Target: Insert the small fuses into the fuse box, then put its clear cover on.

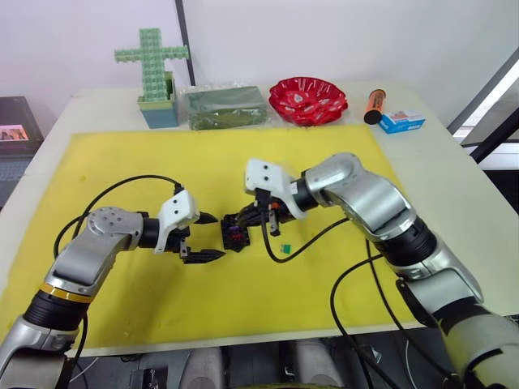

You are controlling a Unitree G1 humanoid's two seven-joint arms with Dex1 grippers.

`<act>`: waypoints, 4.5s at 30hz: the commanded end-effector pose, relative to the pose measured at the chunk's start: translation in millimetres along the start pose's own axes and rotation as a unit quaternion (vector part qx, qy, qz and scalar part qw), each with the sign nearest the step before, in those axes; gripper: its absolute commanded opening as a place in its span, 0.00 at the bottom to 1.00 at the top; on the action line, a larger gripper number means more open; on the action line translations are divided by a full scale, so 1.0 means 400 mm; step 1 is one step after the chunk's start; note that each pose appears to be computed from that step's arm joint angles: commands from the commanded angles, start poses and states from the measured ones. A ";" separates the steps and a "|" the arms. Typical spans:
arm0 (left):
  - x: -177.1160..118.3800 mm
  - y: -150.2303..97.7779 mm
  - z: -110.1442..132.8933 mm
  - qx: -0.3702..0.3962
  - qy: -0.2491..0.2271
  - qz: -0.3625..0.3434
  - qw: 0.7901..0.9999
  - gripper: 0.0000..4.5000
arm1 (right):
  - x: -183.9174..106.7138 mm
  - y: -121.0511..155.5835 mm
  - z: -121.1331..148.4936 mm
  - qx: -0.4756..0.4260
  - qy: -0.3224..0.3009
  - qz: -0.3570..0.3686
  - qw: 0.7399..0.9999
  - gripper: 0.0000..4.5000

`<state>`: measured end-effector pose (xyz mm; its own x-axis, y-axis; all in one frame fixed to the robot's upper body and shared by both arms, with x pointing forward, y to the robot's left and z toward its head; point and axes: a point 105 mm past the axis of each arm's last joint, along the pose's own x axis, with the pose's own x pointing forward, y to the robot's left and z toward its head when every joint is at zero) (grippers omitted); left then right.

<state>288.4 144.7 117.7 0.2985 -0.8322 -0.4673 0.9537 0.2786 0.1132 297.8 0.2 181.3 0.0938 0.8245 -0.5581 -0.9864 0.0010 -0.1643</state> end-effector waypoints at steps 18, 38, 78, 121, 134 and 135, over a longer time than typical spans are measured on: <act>-0.023 0.023 0.018 0.020 -0.006 0.024 1.000 1.00 | 0.044 -0.011 -0.041 -0.002 -0.027 -0.002 1.000 0.01; -0.023 0.021 0.021 0.022 -0.006 0.023 0.999 1.00 | 0.069 -0.007 -0.164 0.015 0.025 0.004 1.000 0.01; -0.025 0.014 0.022 0.018 -0.010 0.023 1.000 1.00 | 0.033 -0.010 -0.076 0.009 -0.079 0.003 0.997 0.01; -0.354 -0.013 0.026 0.018 0.068 0.060 0.996 1.00 | -0.453 0.035 -0.228 0.003 0.096 -0.120 0.988 0.99; -0.339 -0.034 0.026 0.014 0.054 0.060 0.997 1.00 | -0.445 0.043 -0.240 0.093 0.061 -0.112 0.987 0.99; -0.329 -0.038 0.030 0.015 0.050 0.053 0.997 1.00 | -0.436 0.044 -0.237 0.113 0.049 -0.107 0.987 0.99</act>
<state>235.2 255.0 181.1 0.4087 -0.7238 -0.5559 0.9083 0.3821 0.1703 278.2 -206.4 189.3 0.3111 0.7009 -0.6418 -0.9445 0.3030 -0.1269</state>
